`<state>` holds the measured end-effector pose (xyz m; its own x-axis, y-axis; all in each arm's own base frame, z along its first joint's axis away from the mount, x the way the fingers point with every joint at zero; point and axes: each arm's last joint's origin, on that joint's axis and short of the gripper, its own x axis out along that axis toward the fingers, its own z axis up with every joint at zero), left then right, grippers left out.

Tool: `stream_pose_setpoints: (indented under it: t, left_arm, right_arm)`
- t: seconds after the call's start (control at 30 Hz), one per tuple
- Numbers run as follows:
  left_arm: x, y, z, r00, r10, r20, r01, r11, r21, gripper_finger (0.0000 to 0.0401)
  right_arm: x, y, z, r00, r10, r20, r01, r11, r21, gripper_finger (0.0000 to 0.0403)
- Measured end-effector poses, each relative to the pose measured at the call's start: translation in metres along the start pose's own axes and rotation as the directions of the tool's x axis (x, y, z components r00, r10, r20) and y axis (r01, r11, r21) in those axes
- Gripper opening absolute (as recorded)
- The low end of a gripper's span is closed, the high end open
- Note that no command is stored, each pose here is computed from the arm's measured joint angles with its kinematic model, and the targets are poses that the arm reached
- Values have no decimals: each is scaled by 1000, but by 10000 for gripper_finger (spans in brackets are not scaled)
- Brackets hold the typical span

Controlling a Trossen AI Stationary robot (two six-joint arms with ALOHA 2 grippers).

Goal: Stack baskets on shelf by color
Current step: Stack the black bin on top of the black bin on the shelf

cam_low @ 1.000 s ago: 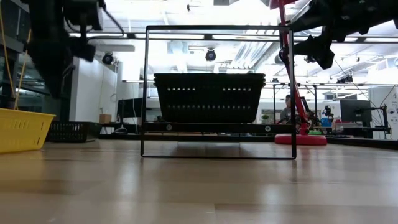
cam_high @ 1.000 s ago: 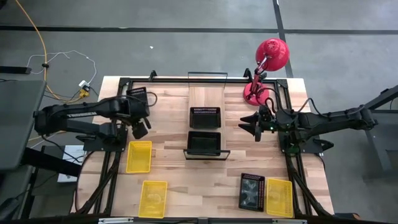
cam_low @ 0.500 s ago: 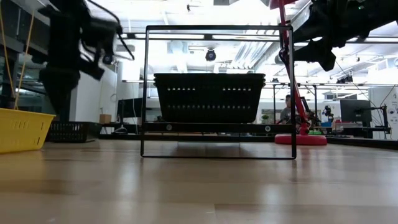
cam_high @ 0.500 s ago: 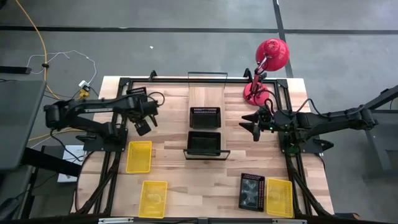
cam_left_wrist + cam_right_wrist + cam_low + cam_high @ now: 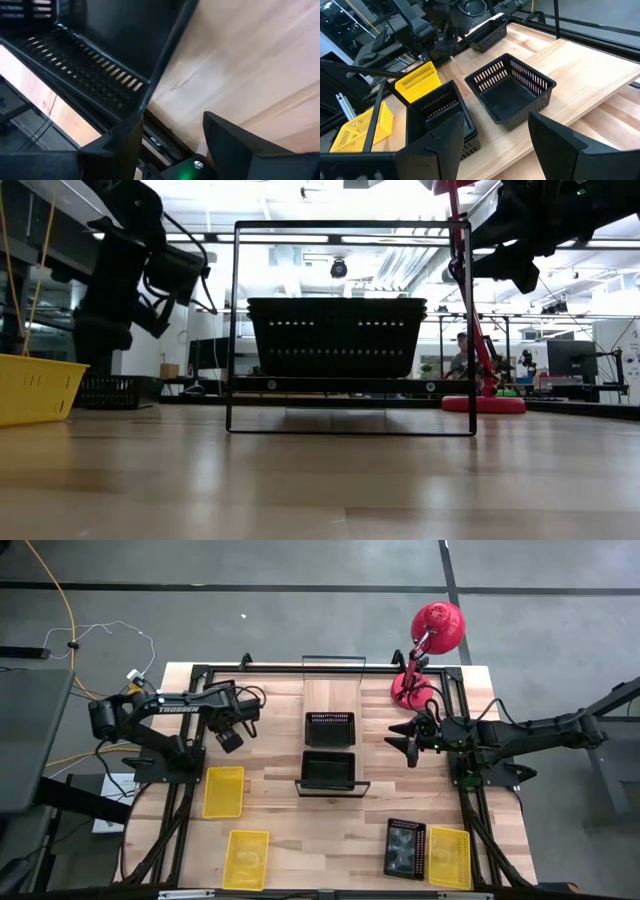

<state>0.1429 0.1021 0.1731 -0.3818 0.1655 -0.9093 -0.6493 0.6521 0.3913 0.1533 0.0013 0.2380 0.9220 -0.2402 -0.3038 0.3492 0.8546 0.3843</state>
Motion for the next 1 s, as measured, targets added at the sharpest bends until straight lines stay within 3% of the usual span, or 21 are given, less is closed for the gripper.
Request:
stream_pose_setpoints:
  t: [0.2,0.33,0.5,0.67,0.83,1.0]
  left_arm:
    - [2,6,3,1000,2,-3,-3,999,-51,195]
    - [-3,10,12,998,-8,61,13,996,-92,195]
    - [-10,9,28,976,-29,214,21,999,36,195]
    - [-11,14,27,986,8,165,-18,998,61,195]
    - [-1,19,26,992,-65,110,51,991,123,195]
    - [10,25,31,995,-34,97,15,982,187,195]
  right_arm:
    - [0,0,0,1000,-2,1,2,1000,0,206]
    - [0,0,0,1000,-2,1,2,1000,0,206]
    - [0,0,0,1000,-3,1,3,1000,0,206]
    - [0,0,0,1000,-2,1,2,1000,-7,206]
    - [0,0,0,1000,-8,3,8,1000,-27,206]
    - [0,-1,0,1000,-22,8,22,1000,-22,206]
